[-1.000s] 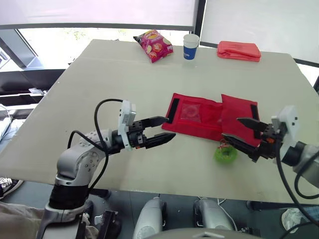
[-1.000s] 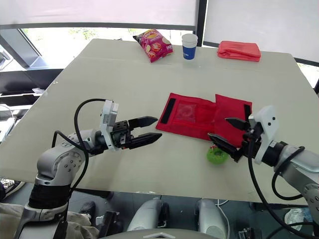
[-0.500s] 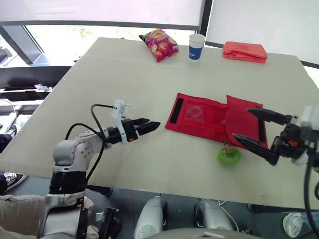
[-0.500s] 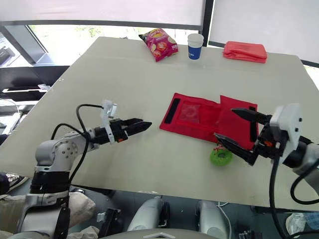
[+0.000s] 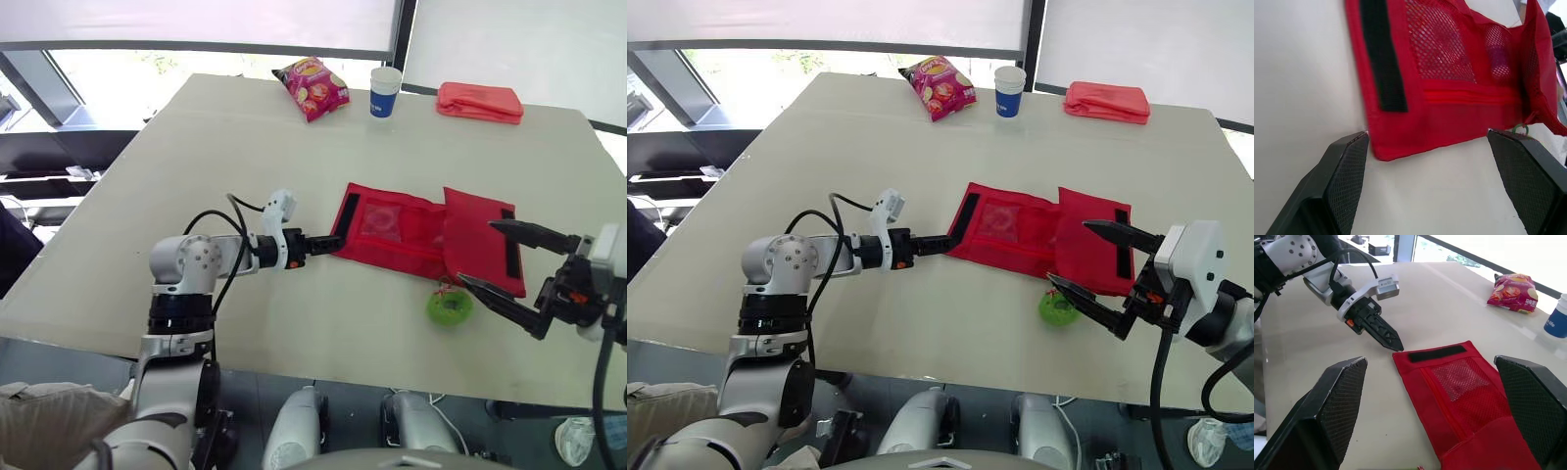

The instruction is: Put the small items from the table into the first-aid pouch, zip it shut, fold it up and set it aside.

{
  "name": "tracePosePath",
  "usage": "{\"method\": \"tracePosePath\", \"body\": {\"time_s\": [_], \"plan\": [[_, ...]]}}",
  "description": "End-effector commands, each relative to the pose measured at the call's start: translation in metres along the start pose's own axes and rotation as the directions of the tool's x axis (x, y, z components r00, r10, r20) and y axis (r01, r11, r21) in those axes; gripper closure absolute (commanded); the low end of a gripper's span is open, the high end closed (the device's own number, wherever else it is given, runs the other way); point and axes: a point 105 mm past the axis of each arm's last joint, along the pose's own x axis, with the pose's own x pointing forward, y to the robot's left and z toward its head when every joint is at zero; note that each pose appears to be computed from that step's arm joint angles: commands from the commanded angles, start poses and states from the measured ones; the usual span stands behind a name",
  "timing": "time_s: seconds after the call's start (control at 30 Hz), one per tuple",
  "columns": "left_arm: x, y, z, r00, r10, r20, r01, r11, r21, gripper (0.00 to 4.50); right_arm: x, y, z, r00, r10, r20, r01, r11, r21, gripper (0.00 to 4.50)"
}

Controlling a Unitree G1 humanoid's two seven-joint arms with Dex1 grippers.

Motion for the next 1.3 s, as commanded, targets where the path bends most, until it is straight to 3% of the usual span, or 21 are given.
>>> {"method": "tracePosePath", "body": {"time_s": [0.03, 0.2, 0.37, 0.57, 0.7, 0.93, 1.3], "plan": [[0.009, -0.011, -0.001, 0.999, -0.032, 0.014, 0.032, 0.999, -0.021, 0.38, -0.003, 0.004, 0.011, 0.999, -0.026, 0.029, 0.027, 0.999, -0.046, 0.06], [0.014, -0.029, 0.008, 0.983, -0.127, 0.132, 0.141, 0.985, -0.100, 0.38, -0.005, 0.006, 0.011, 0.999, -0.042, 0.021, 0.043, 0.998, -0.039, 0.06], [0.018, -0.036, 0.004, 0.974, -0.138, 0.178, 0.162, 0.979, -0.126, 0.38, -0.005, 0.005, 0.011, 0.999, -0.043, 0.018, 0.044, 0.999, -0.033, 0.06], [0.022, -0.033, -0.002, 0.968, -0.099, 0.232, 0.136, 0.979, -0.152, 0.38, -0.005, 0.000, 0.011, 0.999, -0.041, 0.003, 0.041, 0.999, -0.031, 0.06], [0.002, -0.019, 0.006, 0.957, -0.028, 0.290, 0.066, 0.990, -0.122, 0.38, -0.006, -0.002, 0.015, 0.999, -0.033, 0.005, 0.034, 0.999, -0.033, 0.06], [-0.006, 0.004, -0.002, 0.968, 0.164, 0.192, -0.155, 0.986, -0.060, 0.38, -0.004, -0.003, 0.013, 1.000, -0.016, -0.002, 0.016, 1.000, -0.021, 0.06], [0.011, -0.014, 0.004, 0.991, 0.079, 0.105, -0.059, 0.981, -0.185, 0.38, -0.002, 0.003, 0.013, 1.000, -0.022, 0.006, 0.022, 1.000, -0.014, 0.06]]}}
